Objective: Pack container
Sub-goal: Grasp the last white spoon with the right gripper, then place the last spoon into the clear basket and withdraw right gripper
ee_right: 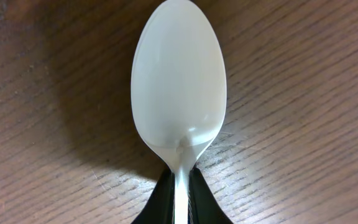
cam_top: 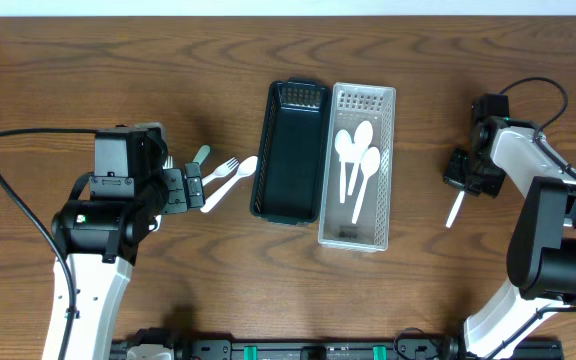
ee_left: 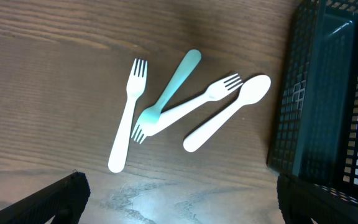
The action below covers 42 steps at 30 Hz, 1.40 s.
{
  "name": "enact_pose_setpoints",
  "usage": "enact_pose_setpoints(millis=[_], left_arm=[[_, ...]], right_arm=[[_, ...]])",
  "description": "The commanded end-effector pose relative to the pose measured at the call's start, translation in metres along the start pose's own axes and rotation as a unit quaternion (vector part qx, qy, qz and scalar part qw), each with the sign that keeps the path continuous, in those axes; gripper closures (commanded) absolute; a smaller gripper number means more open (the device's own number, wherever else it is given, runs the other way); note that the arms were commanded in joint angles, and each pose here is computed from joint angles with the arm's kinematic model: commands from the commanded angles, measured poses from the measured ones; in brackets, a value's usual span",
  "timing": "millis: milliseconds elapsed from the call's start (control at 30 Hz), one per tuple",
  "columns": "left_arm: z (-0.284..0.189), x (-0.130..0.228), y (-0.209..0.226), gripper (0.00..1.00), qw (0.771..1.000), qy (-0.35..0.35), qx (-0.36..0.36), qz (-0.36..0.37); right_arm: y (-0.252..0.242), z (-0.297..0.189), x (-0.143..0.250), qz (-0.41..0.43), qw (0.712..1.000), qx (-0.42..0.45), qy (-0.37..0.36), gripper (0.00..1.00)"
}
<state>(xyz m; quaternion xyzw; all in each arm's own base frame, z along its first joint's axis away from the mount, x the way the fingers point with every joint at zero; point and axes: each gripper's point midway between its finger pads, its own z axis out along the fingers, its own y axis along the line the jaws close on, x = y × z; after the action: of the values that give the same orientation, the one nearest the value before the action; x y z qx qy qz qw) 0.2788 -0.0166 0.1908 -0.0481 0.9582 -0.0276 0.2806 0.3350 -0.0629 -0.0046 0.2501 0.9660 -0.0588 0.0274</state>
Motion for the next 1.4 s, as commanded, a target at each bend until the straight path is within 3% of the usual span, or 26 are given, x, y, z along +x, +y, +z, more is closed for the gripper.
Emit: enact_pose_setpoints(millis=[0, 133, 200, 333, 467, 633, 867, 900, 1000, 1200, 1367], left_arm=[[-0.004, -0.006, 0.003, 0.02, 1.0, -0.007, -0.007, 0.006], [-0.004, -0.006, 0.003, 0.02, 1.0, -0.007, -0.007, 0.006], [-0.004, -0.006, 0.003, 0.02, 1.0, -0.007, -0.007, 0.006], [-0.004, -0.006, 0.003, 0.02, 1.0, -0.007, -0.007, 0.006], [-0.004, -0.006, 0.003, 0.02, 1.0, -0.007, -0.007, 0.006], [-0.004, -0.006, 0.003, 0.02, 1.0, -0.007, -0.007, 0.006], [-0.004, -0.006, 0.003, 0.02, 1.0, -0.008, -0.007, 0.005], [-0.004, -0.006, 0.003, 0.02, 1.0, -0.007, -0.006, 0.003], [-0.004, 0.0, 0.004, 0.02, 1.0, 0.005, -0.008, 0.004], [-0.004, 0.001, 0.004, 0.02, 1.0, 0.006, -0.008, 0.004], [-0.004, 0.001, 0.004, 0.02, 1.0, 0.006, -0.008, 0.004]], right_arm=[[-0.004, 0.006, 0.007, 0.0, 1.0, 0.007, 0.018, 0.99], [0.005, -0.035, -0.005, -0.007, 1.0, -0.02, -0.019, 0.98], [0.028, -0.078, -0.013, -0.031, 0.995, -0.079, -0.059, 0.99], [0.079, -0.167, -0.014, -0.078, 0.964, -0.202, -0.153, 0.99], [0.119, -0.218, 0.004, -0.113, 0.935, -0.262, -0.211, 0.99], [0.153, -0.2, 0.027, -0.134, 0.941, -0.232, -0.207, 0.99], [0.204, -0.127, 0.063, -0.19, 0.95, -0.216, -0.118, 0.98], [0.208, -0.121, 0.066, -0.195, 0.95, -0.217, -0.112, 0.94], [0.222, -0.126, 0.067, -0.222, 0.937, -0.243, -0.118, 0.69], [0.209, -0.197, 0.02, -0.227, 0.909, -0.276, -0.213, 0.48], [0.131, -0.223, -0.041, -0.127, 0.924, -0.242, -0.268, 0.39]])
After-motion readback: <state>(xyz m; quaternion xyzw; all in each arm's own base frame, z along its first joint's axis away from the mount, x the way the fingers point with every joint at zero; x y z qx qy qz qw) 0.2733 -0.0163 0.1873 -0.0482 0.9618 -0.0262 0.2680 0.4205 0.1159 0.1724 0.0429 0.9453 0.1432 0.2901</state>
